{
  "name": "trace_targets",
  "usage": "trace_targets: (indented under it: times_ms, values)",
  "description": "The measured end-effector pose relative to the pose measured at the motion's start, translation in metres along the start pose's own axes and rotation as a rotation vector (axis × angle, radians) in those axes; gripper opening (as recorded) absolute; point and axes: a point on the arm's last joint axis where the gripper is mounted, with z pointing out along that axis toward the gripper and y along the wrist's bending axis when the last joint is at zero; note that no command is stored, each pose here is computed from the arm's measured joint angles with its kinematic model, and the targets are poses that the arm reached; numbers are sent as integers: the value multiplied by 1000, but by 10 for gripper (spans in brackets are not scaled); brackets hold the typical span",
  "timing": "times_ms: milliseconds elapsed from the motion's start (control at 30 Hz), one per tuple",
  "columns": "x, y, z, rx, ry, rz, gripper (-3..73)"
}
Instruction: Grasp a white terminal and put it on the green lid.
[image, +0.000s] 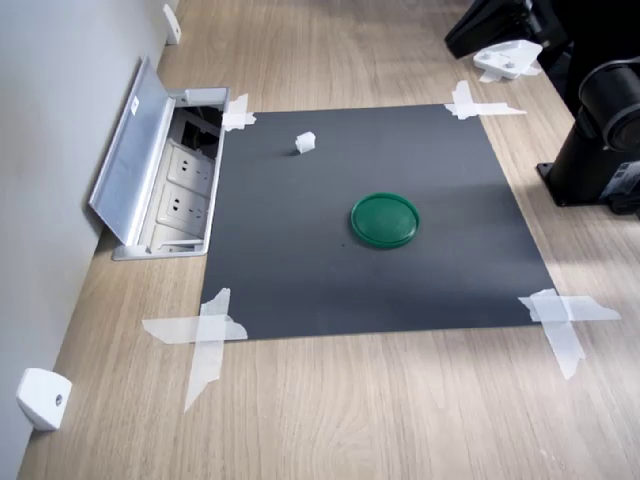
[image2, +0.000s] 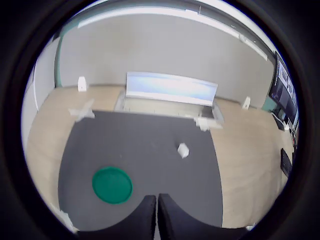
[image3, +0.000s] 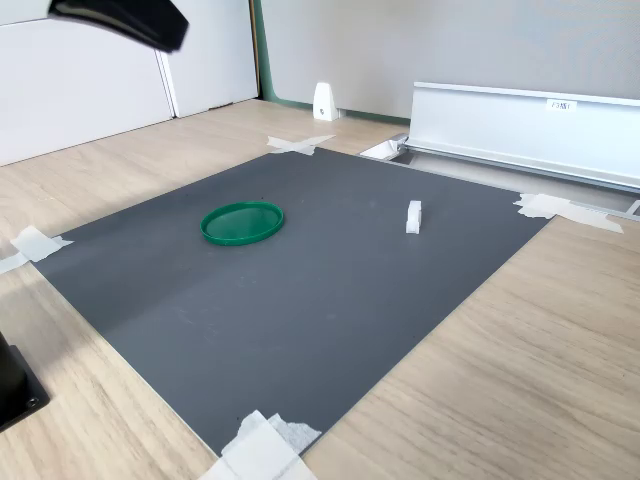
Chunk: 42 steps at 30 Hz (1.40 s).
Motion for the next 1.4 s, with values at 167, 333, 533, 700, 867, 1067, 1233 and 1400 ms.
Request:
trace_targets:
  times_ms: [167, 333, 533, 700, 867, 1067, 1233, 1400]
  values:
    - [-14, 0, 39, -37, 199, -194, -8]
    - [-33, -1, 83, -86, 339, -307, -2]
    - [-69, -4, 124, -109, 405, -336, 133]
    - [-81, -23, 154, -133, 459, -355, 358]
    - [-82, -54, 174, -126, 497, -287, 571]
    - [-70, -64, 206, -146, 574, -249, 617]
    - [-68, -66, 229, -162, 590, -236, 618]
    - [-68, -68, 247, -160, 598, -213, 618]
